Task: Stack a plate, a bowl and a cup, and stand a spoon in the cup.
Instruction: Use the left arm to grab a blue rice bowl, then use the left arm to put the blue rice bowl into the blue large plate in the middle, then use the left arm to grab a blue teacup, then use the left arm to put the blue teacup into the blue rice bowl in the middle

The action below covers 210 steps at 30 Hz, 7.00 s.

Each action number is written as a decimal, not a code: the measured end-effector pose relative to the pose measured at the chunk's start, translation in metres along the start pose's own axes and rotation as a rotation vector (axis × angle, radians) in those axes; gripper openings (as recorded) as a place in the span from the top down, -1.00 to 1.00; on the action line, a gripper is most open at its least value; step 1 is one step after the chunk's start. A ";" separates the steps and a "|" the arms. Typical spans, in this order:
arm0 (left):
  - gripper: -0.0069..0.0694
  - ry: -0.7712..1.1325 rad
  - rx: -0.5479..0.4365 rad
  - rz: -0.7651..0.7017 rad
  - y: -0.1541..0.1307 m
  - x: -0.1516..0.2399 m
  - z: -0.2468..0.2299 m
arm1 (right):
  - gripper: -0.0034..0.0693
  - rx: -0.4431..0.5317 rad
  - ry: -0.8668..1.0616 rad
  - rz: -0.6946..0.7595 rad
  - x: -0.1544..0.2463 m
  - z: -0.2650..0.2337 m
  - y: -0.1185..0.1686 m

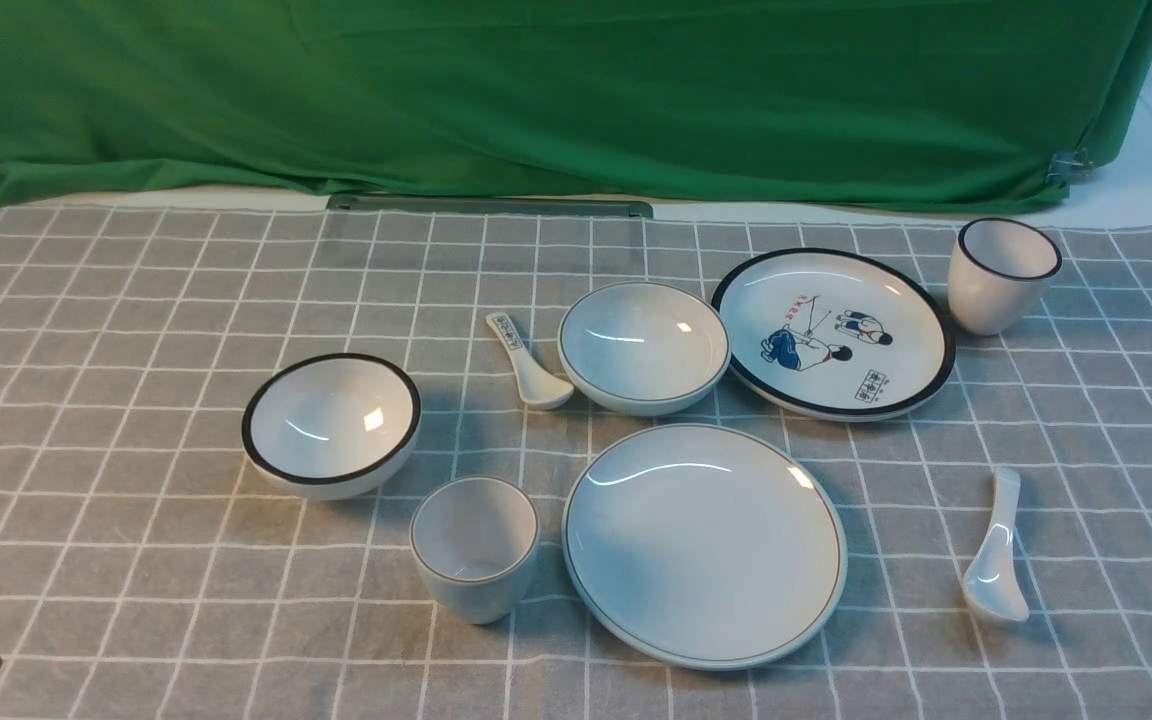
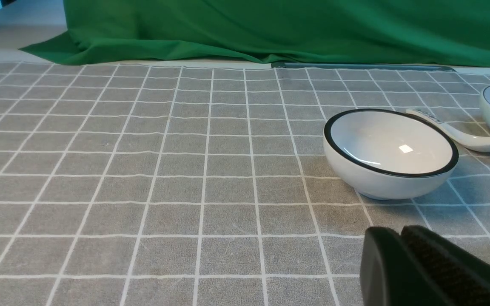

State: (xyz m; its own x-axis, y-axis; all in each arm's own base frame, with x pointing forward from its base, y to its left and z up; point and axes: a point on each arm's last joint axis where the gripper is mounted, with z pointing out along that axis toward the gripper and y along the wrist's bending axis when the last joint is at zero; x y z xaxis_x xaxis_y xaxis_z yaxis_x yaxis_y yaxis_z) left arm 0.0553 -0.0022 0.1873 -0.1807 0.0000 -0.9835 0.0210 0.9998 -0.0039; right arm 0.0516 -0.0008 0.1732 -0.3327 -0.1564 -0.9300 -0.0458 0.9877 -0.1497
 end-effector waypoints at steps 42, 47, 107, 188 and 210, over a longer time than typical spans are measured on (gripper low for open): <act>0.82 0.773 0.341 -0.106 -0.065 -0.199 0.180 | 0.79 -0.246 -0.163 0.559 -0.095 -0.044 -0.001; 0.82 0.850 0.347 0.031 -0.120 -0.200 0.230 | 0.83 -0.391 0.157 0.252 -0.143 -0.058 0.003; 0.75 0.946 0.602 0.027 -0.218 -0.191 0.348 | 0.76 -0.426 0.496 -0.043 -0.157 0.010 0.028; 0.64 1.282 0.307 0.061 -0.142 -0.066 0.259 | 0.67 -0.416 0.484 -0.008 -0.159 0.011 0.028; 0.75 1.185 0.557 0.115 -0.256 -0.102 0.277 | 0.66 -0.416 0.488 -0.008 -0.159 0.011 0.028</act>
State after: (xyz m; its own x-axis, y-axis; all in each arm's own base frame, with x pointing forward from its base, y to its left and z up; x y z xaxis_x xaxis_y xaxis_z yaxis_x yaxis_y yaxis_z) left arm 0.3412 -0.2639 0.2389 -0.8927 0.3877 -0.2298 0.4427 0.8499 -0.2858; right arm 0.1134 0.0520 0.3128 -0.7168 -0.2396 -0.6549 -0.3791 0.9221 0.0777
